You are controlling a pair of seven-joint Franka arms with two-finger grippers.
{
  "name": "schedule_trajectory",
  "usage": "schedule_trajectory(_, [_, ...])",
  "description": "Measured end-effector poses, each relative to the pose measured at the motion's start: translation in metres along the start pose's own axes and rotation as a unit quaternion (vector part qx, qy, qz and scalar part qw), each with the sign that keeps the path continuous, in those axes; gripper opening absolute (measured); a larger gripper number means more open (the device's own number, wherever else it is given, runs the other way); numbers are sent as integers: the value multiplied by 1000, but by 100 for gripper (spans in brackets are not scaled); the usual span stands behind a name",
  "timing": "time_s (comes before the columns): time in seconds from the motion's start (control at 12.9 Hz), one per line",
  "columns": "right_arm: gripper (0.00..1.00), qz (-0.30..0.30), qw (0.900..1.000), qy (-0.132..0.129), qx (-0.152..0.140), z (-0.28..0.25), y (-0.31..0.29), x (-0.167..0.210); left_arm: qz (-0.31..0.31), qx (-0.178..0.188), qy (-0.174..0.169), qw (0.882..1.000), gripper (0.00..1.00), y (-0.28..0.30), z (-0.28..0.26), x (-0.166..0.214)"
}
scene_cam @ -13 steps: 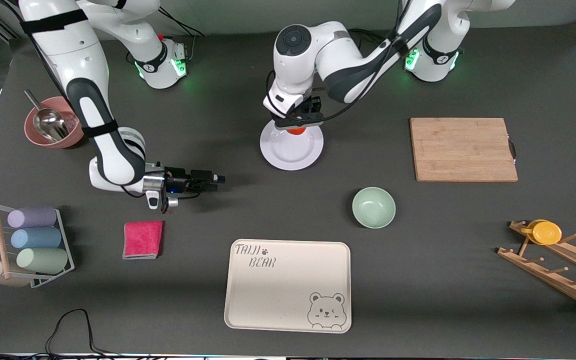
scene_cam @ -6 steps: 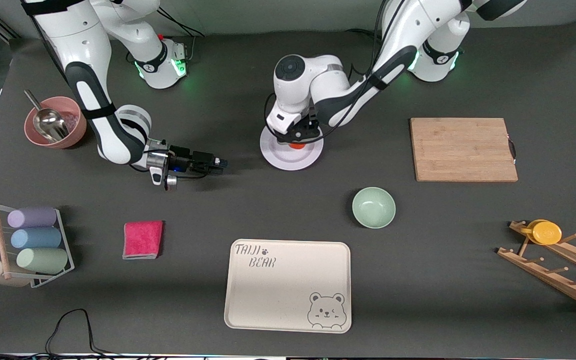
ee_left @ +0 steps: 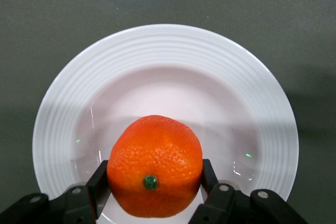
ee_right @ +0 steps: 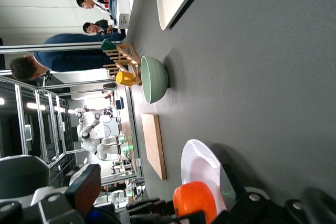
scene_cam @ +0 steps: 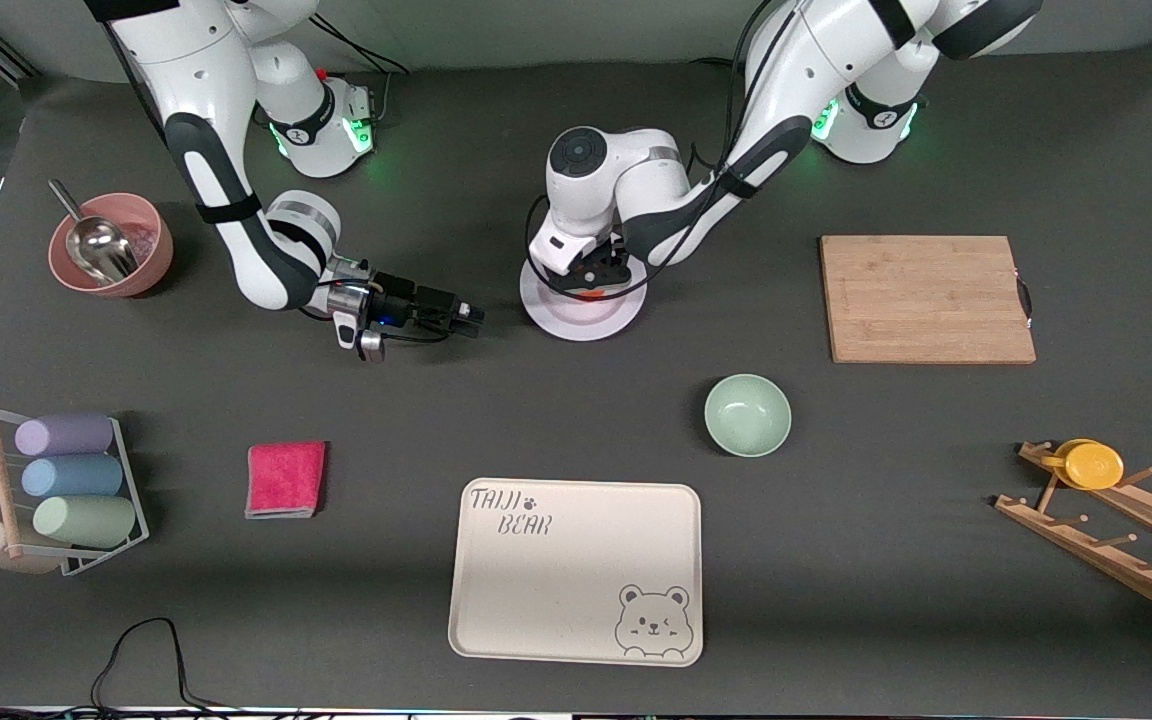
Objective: Place orange and plate with both arms
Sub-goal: 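Carry the orange onto the white plate and open the left gripper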
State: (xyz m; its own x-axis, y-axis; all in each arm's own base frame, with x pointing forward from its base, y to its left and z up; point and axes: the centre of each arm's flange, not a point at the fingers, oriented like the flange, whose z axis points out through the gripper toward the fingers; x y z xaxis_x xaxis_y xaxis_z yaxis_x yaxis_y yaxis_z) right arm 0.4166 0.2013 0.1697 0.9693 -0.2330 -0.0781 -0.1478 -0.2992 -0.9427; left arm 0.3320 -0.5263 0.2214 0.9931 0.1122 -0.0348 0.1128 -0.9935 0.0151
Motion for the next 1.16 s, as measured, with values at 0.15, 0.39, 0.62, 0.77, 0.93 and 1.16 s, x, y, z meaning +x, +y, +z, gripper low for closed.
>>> schedule_trajectory(0.15, [100, 3, 1000, 0, -2, -1, 4, -2, 4, 2, 2, 1000, 90, 0, 2, -1])
schedule_trajectory(0.39, [100, -6, 1000, -1, -4, -1, 6, -3, 1, 9, 4, 1000, 100, -1, 1, 3])
schedule_trajectory(0.62, [100, -7, 1000, -11, 4, -2, 13, -15, -13, 20, 22, 999, 100, 4, -37, 17])
schedule_trajectory(0.77, [100, 4, 1000, -20, 8, -3, 21, -28, -22, 26, 21, 999, 100, 2, -102, 18])
schedule_trajectory(0.93, [100, 13, 999, -30, 24, 7, 24, -48, -18, 54, 7, 998, 100, -16, -178, 23])
schedule_trajectory(1.16, [100, 10, 999, -42, 26, 23, 34, -70, -18, 84, -14, 996, 100, -52, -288, 53])
